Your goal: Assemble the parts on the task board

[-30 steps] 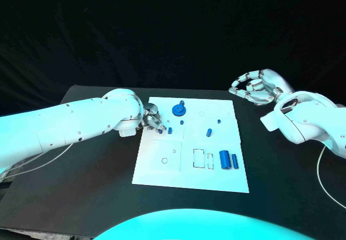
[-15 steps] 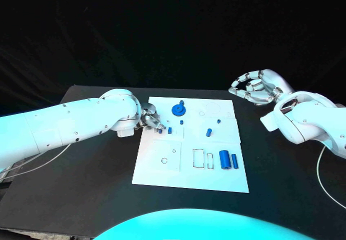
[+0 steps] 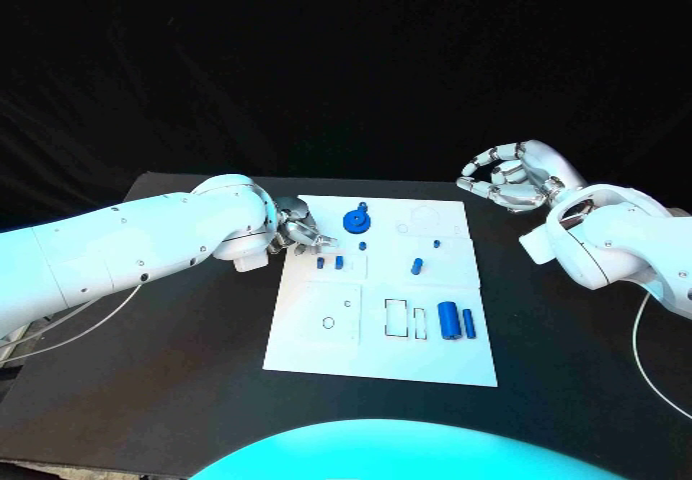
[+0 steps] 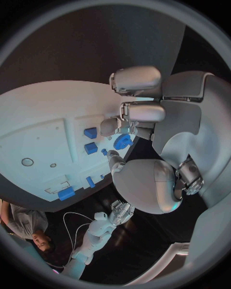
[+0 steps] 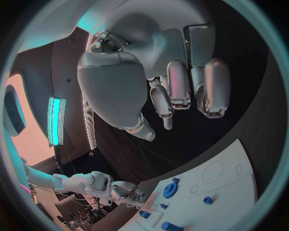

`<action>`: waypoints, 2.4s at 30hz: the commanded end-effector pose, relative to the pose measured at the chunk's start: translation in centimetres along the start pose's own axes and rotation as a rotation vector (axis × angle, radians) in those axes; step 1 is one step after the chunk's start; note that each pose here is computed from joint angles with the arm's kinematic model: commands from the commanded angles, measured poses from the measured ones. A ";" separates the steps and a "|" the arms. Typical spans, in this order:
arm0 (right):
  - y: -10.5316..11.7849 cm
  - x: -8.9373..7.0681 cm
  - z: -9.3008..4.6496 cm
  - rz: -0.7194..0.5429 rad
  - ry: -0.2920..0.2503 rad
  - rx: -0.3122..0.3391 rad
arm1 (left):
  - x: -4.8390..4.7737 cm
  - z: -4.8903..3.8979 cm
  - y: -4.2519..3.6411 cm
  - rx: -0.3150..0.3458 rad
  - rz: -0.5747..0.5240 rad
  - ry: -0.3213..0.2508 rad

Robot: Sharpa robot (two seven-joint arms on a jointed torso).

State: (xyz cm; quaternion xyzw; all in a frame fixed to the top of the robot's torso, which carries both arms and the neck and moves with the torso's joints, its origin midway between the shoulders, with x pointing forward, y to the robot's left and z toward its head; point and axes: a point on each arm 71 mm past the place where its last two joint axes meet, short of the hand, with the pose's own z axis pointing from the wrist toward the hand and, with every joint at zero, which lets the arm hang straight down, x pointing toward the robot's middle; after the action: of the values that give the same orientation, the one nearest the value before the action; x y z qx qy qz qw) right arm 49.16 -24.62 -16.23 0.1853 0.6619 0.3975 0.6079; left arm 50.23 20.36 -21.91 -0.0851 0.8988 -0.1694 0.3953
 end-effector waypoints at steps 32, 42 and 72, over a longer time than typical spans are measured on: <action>0.1 0.2 0.0 0.004 0.010 -0.013 | 1.54 2.58 -6.87 0.506 0.408 -0.301; 0.1 0.3 0.1 0.005 0.010 -0.014 | 1.93 3.16 -7.05 0.473 0.439 -0.244; 0.3 0.5 0.1 0.006 0.015 -0.017 | 2.58 4.10 -7.37 0.454 0.448 -0.207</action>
State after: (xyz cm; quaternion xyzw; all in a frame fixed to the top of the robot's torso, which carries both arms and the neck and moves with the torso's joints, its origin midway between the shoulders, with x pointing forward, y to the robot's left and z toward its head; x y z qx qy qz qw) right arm 49.17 -24.18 -16.35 0.1840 0.6615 0.4028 0.6052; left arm 51.78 11.95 -23.32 0.1822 0.7849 -0.2667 0.5287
